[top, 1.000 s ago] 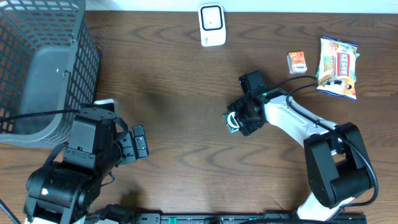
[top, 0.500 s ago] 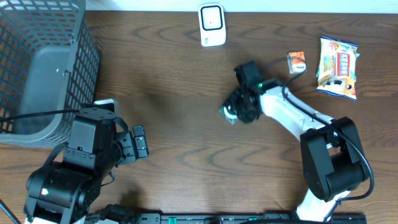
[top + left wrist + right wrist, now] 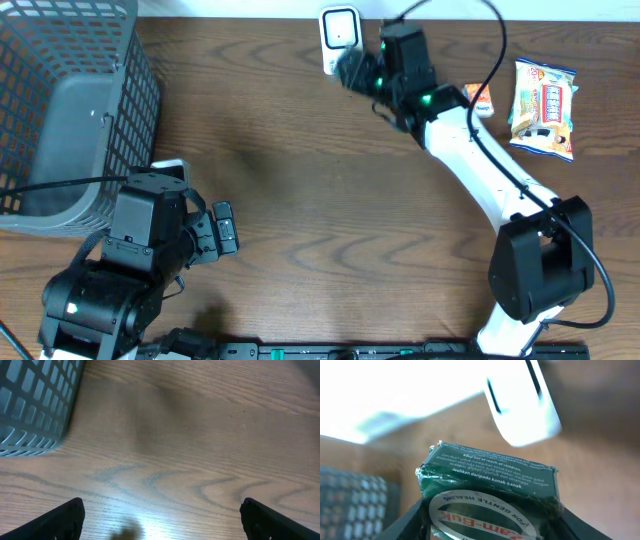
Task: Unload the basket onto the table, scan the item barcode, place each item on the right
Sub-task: 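Lift the Zam-Buk tin and hold it before the scanner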
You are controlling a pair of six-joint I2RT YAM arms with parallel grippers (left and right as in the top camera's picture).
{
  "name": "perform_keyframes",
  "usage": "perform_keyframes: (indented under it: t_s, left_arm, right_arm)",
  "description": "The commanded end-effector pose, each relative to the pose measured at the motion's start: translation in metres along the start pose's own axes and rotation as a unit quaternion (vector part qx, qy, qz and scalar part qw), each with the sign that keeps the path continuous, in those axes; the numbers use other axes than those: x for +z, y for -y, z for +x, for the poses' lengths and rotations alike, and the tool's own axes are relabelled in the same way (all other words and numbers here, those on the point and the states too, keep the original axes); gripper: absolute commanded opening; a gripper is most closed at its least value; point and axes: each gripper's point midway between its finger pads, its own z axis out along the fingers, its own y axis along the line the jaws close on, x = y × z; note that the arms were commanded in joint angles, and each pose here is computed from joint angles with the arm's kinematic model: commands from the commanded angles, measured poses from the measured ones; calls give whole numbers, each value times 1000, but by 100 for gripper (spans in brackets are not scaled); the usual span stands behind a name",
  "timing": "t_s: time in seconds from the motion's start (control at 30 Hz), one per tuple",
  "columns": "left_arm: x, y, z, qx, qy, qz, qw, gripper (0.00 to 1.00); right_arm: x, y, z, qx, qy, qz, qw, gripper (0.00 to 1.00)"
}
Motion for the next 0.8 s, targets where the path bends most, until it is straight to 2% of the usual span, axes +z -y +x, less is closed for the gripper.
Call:
perform_keyframes:
  t_s: [0.0,0.23,0.43,0.57,0.77]
  left_arm:
    - [-1,0,0,0,2,0,1000,97]
    - [-1,0,0,0,2,0,1000,97]
    - [-1,0,0,0,2,0,1000,98]
    - [-1,0,0,0,2,0,1000,97]
    - [-1,0,0,0,2,0,1000,97]
  right_arm:
    - [11,-6,-26,-42,40,-4,998,39]
    - [75,-9,-58,-94,69,-13,993,37]
    - [115,3,-62,-111,84,1,990,36]
    - [119,15,-68,-141,102,33,984,36]
    - [101,26,-96,-181,134,101,969,34]
